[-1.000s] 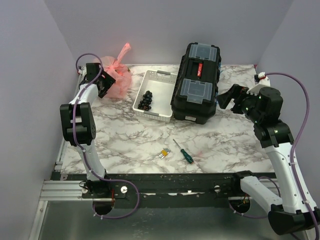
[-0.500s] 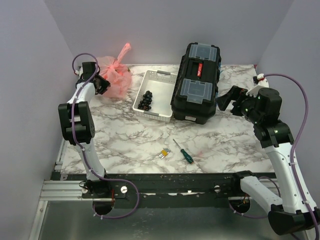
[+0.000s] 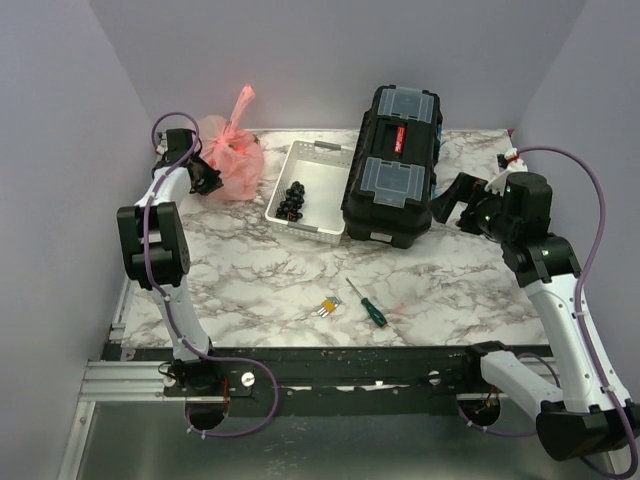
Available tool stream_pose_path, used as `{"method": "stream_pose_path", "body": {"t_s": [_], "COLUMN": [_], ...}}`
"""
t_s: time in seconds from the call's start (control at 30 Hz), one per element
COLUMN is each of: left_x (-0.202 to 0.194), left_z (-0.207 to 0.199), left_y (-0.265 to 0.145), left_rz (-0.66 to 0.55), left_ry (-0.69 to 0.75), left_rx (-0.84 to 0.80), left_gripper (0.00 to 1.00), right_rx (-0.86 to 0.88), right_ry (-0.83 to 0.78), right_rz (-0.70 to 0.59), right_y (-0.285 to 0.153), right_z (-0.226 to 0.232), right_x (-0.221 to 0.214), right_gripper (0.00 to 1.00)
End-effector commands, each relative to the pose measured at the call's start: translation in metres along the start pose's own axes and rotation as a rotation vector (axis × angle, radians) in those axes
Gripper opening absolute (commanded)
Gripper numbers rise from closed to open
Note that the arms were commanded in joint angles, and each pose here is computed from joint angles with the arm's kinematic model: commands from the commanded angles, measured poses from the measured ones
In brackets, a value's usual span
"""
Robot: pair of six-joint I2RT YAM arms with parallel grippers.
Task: Take the fake fruits out of the plastic bag
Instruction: Move the plastic bag to the center of the board.
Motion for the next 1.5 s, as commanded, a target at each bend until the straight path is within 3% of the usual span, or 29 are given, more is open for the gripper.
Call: {"method": "stream_pose_path", "body": {"t_s": [0.0, 0.17, 0.3, 0.53, 0.77, 0.9, 1.03, 1.23, 1.27, 1.37, 1.47], "left_x": [-0.017, -0.053, -0.096, -0.155, -0.193, -0.211, -0.231, -0.253, -0.254, -0.253, -0.246], "left_z": [0.020, 0.032, 0.037, 0.040, 0.047, 0.042, 0.046, 0.051, 0.049, 0.041, 0.034], "left_y": [-0.042, -0.079, -0.097, -0.128, -0.172, -0.204, -0.221, -0.228, -0.231, -0.240, -0.258], "left_rz": [-0.021, 0.008, 0.067, 0.128, 0.109, 0.078, 0.064, 0.107, 0.121, 0.122, 0.086], "left_ry": [-0.028, -0.027, -0.074, -0.021, 0.099, 0.195, 0.193, 0.217, 0.234, 0.281, 0.345], "left_rx": [0.143, 0.105, -0.033, -0.124, -0.179, -0.251, -0.334, -0.453, -0.488, -0.592, -0.669], "left_gripper": [0.00, 0.00, 0.00, 0.00, 0.00, 0.00, 0.00, 0.00, 0.03, 0.39, 0.56], "right_rx": [0.004, -0.059, -0.081, 0.106, 0.252, 0.280, 0.293, 0.292, 0.286, 0.332, 0.348], "right_ry": [0.001, 0.019, 0.007, 0.130, 0.036, -0.014, -0.042, -0.116, -0.136, -0.189, -0.238], "right_rz": [0.020, 0.044, 0.021, -0.100, 0.093, 0.081, 0.067, 0.144, 0.138, 0.168, 0.184], "right_y": [0.001, 0.020, 0.026, 0.011, 0.021, 0.017, 0.013, 0.028, 0.029, 0.030, 0.031], "right_z": [-0.001, -0.010, -0.012, 0.003, 0.014, 0.020, 0.027, 0.067, 0.078, 0.114, 0.147], "right_x": [-0.004, -0.009, -0.009, -0.010, -0.020, -0.013, -0.005, -0.033, -0.040, -0.069, -0.099], "right_gripper": [1.00, 1.00, 1.00, 1.00, 1.00, 1.00, 1.00, 1.00, 1.00, 1.00, 1.00]}}
Point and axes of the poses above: each gripper's point midway between its finger pads, its own y axis out along the fingers, its own z axis along the line the jaws close on, x = y × z, the point moved 9 cm from there along -y, back along the fingers, and after that the axes turned 12 degrees about y, right-handed, at the moved point
